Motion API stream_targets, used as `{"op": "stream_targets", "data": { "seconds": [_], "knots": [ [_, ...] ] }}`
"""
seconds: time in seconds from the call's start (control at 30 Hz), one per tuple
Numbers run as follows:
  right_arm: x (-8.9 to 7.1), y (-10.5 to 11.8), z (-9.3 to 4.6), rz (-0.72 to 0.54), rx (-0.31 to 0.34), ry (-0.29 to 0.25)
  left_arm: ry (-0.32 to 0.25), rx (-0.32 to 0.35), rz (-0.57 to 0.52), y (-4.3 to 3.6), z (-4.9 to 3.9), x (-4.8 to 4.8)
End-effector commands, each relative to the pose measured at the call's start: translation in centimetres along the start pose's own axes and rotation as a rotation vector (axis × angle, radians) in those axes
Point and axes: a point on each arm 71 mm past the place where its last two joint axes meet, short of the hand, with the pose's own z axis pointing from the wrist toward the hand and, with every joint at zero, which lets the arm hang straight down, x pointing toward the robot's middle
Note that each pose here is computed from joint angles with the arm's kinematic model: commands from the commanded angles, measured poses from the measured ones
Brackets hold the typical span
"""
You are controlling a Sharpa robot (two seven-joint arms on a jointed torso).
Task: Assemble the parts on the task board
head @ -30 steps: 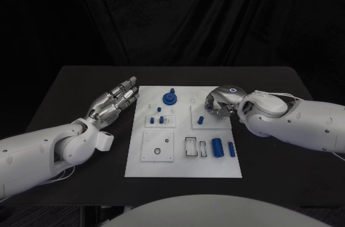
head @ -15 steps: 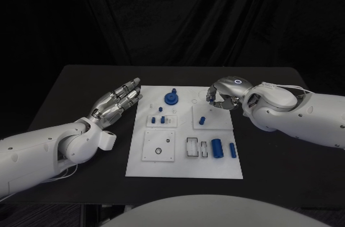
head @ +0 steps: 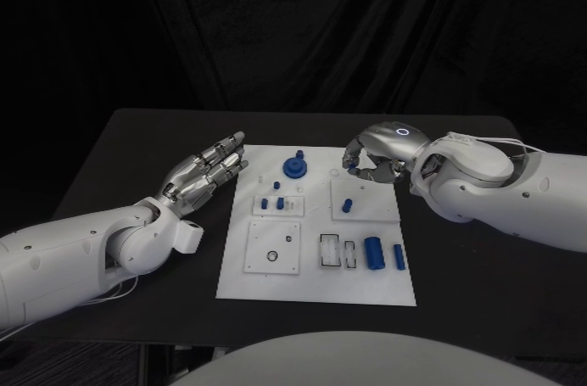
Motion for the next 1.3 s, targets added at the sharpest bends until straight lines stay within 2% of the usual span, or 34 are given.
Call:
{"op": "stream_targets", "data": {
  "seconds": [0.03,0.3,0.47,0.73,1.0,1.3],
  "knots": [
    [0.5,2.1,0.1,0.005,-0.055,0.024,0.009,0.055,-0.015,-0.3,0.09,0.19],
    [2.6,8.1,0.8,-0.017,-0.217,0.042,0.011,0.053,-0.017,-0.17,0.14,0.31],
    [4.0,10.2,1.3,-0.029,-0.271,0.068,0.013,0.052,-0.019,-0.12,0.17,0.41],
    [5.8,12.0,1.7,-0.046,-0.316,0.087,0.015,0.051,-0.02,-0.07,0.23,0.4],
    [6.6,13.2,1.6,-0.052,-0.351,0.082,0.022,0.049,-0.025,0.03,0.38,0.51],
    [7.7,13.2,1.6,-0.047,-0.343,0.103,0.024,0.052,-0.027,0.14,0.46,0.59]
  ]
}}
